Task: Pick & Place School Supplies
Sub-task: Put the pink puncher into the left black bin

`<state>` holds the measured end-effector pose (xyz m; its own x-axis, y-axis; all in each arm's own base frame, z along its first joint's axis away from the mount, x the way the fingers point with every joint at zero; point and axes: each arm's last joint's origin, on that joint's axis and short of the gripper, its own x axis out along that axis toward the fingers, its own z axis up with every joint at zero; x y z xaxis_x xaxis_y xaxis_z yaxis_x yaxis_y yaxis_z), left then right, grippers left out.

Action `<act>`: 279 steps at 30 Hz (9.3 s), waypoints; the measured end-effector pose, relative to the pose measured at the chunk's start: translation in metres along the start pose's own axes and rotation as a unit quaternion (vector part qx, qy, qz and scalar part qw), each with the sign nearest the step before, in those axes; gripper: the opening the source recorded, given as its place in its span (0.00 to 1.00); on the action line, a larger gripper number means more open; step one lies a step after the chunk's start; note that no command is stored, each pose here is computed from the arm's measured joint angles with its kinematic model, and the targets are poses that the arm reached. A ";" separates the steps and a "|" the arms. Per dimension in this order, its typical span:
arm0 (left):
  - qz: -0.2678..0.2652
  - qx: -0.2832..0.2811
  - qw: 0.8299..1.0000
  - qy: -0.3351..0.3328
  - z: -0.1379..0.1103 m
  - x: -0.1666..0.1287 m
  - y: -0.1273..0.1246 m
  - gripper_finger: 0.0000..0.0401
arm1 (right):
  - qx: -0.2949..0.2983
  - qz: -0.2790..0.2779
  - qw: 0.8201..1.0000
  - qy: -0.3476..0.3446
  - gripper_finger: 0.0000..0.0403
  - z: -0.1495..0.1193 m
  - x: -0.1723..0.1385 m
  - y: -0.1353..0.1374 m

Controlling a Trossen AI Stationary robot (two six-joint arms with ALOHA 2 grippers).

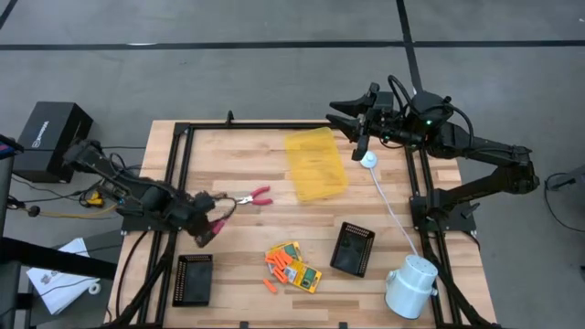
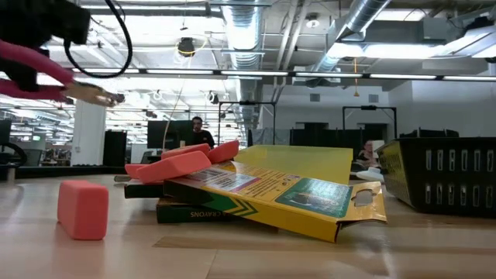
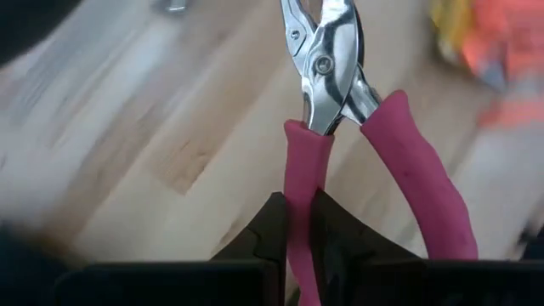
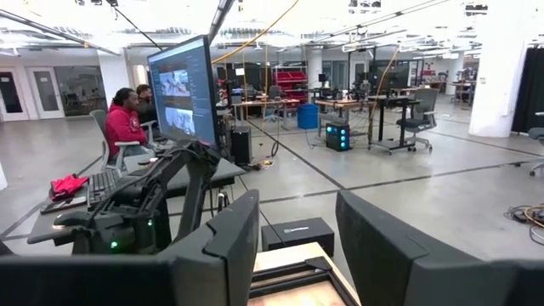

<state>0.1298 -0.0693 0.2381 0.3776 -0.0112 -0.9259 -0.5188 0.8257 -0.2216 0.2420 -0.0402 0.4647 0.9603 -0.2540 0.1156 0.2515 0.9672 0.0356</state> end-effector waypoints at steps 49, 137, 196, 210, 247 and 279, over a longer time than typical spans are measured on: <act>-0.175 0.860 0.480 0.018 -0.082 0.019 -0.072 0.05 | 0.047 -0.064 0.996 -0.046 0.38 0.009 -0.010 0.040; 0.066 0.272 0.960 0.005 0.111 0.075 0.022 0.56 | 0.007 -0.081 0.992 -0.100 0.41 0.044 -0.013 0.042; 0.051 0.144 0.985 0.086 0.137 0.118 0.073 0.58 | -0.009 -0.073 0.995 -0.064 0.44 0.038 -0.015 0.042; 0.087 0.157 0.975 0.130 0.134 0.150 0.074 0.57 | -0.009 -0.073 0.995 -0.064 0.44 0.038 -0.015 0.042; -0.104 0.402 0.910 -0.022 0.070 -0.009 0.049 0.20 | -0.007 -0.094 0.993 -0.072 0.42 0.040 -0.011 0.025; -0.092 0.708 0.676 0.184 -0.046 0.004 -0.028 0.20 | 0.023 -0.087 0.995 -0.051 0.43 0.011 0.031 0.041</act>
<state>0.1108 -0.1187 0.2263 -0.0160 -0.1113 -0.9937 0.8627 0.5009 -0.0700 0.2805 -0.0086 0.4807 0.8847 -0.4192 0.2039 0.4052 0.9078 0.1085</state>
